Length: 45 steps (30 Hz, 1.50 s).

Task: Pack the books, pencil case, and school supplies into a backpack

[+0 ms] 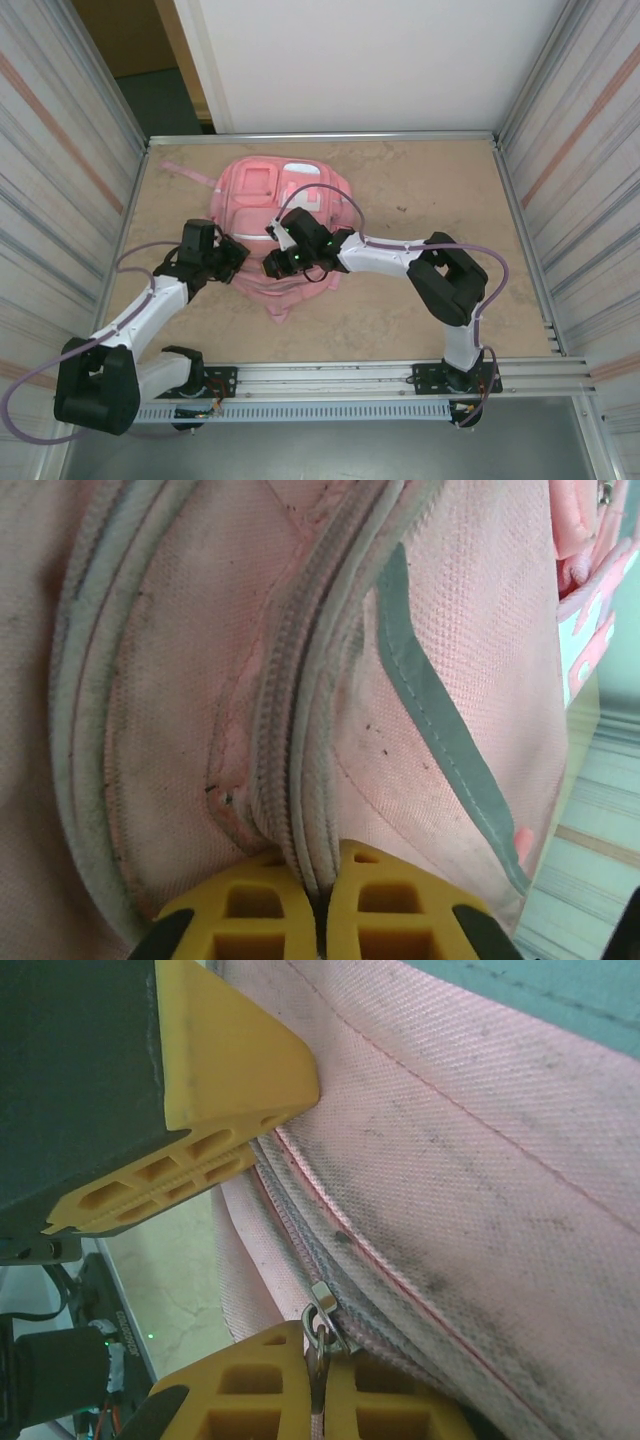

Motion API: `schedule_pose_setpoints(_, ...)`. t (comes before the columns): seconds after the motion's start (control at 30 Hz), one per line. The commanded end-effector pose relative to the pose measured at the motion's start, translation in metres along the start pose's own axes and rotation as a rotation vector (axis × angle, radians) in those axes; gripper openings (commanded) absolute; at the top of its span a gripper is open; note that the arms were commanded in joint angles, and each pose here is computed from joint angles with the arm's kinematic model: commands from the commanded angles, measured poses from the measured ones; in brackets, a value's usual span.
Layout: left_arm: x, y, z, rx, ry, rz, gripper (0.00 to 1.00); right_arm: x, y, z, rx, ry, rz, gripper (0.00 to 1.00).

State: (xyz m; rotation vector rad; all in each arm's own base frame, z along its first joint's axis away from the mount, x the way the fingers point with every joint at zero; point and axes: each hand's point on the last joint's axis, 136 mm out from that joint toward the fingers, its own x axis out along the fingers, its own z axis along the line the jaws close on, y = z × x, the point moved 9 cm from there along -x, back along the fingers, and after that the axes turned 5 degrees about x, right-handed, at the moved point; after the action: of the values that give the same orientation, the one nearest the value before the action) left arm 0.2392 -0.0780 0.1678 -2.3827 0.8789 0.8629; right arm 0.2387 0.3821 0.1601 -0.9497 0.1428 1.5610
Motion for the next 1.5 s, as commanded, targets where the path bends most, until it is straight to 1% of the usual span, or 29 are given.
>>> schedule_pose_setpoints(0.0,-0.005,-0.009,-0.005,0.067,0.018,-0.047,0.00,-0.018,0.000,0.006,-0.050,-0.039,-0.015,0.00)
schedule_pose_setpoints(0.13,-0.008,-0.018,-0.006,0.090,0.025,-0.011,0.00,-0.037,0.001,-0.024,-0.015,0.042,-0.023,0.00)
schedule_pose_setpoints(0.2,-0.008,-0.022,-0.008,0.117,0.031,0.016,0.00,-0.047,0.002,-0.033,-0.022,0.074,-0.045,0.00)
schedule_pose_setpoints(0.27,-0.007,-0.027,-0.010,0.151,0.024,0.029,0.00,-0.051,0.004,-0.037,-0.027,0.093,-0.042,0.00)
schedule_pose_setpoints(0.37,-0.002,-0.040,-0.015,0.212,-0.004,0.018,0.00,-0.049,0.005,-0.031,-0.045,0.087,-0.042,0.00)
schedule_pose_setpoints(0.43,0.004,-0.051,-0.022,0.245,-0.014,0.031,0.00,-0.044,0.006,-0.025,-0.066,0.080,-0.050,0.00)
schedule_pose_setpoints(0.47,0.008,-0.056,-0.024,0.246,-0.021,0.041,0.00,-0.039,0.007,-0.021,-0.077,0.075,-0.049,0.00)
schedule_pose_setpoints(0.53,0.013,-0.064,-0.025,0.181,-0.024,0.044,0.01,-0.031,0.006,-0.013,-0.088,0.058,-0.040,0.00)
schedule_pose_setpoints(0.57,0.016,-0.068,-0.024,0.147,-0.007,0.035,0.13,-0.028,0.004,-0.006,-0.090,0.039,-0.038,0.00)
schedule_pose_setpoints(0.6,0.018,-0.071,-0.026,0.117,0.023,0.027,0.27,-0.027,0.004,0.001,-0.095,0.019,-0.045,0.00)
schedule_pose_setpoints(0.67,0.022,-0.075,-0.035,0.110,0.088,0.027,0.33,-0.024,0.005,0.013,-0.112,-0.020,-0.065,0.00)
schedule_pose_setpoints(0.77,0.020,-0.077,-0.044,0.115,0.114,0.051,0.43,-0.016,0.002,0.022,-0.115,-0.052,-0.074,0.00)
schedule_pose_setpoints(0.87,0.011,-0.066,-0.038,0.106,0.096,0.070,0.51,-0.013,-0.004,0.028,-0.114,-0.079,-0.084,0.00)
schedule_pose_setpoints(0.93,0.004,-0.050,-0.026,0.051,0.031,0.086,0.57,-0.012,-0.007,0.029,-0.121,-0.088,-0.102,0.00)
schedule_pose_setpoints(1.03,0.001,-0.031,-0.008,-0.052,0.036,0.086,0.56,-0.004,-0.011,0.030,-0.126,-0.112,-0.092,0.00)
schedule_pose_setpoints(1.07,-0.001,-0.027,-0.007,-0.069,0.047,0.083,0.55,-0.001,-0.012,0.032,-0.124,-0.123,-0.085,0.00)
schedule_pose_setpoints(1.17,-0.003,-0.013,-0.020,-0.022,0.061,0.090,0.50,0.007,-0.012,0.038,-0.128,-0.149,-0.080,0.00)
schedule_pose_setpoints(1.27,-0.001,-0.002,-0.034,0.023,0.063,0.102,0.45,0.011,-0.015,0.041,-0.125,-0.139,-0.077,0.00)
schedule_pose_setpoints(1.3,0.002,-0.001,-0.036,0.027,0.067,0.097,0.40,0.010,-0.016,0.040,-0.119,-0.132,-0.082,0.00)
schedule_pose_setpoints(1.43,0.010,-0.011,-0.027,0.033,0.038,0.078,0.17,0.004,-0.015,0.032,-0.115,-0.104,-0.110,0.00)
schedule_pose_setpoints(1.47,0.012,-0.013,-0.026,0.039,0.034,0.076,0.10,0.003,-0.014,0.029,-0.114,-0.089,-0.107,0.00)
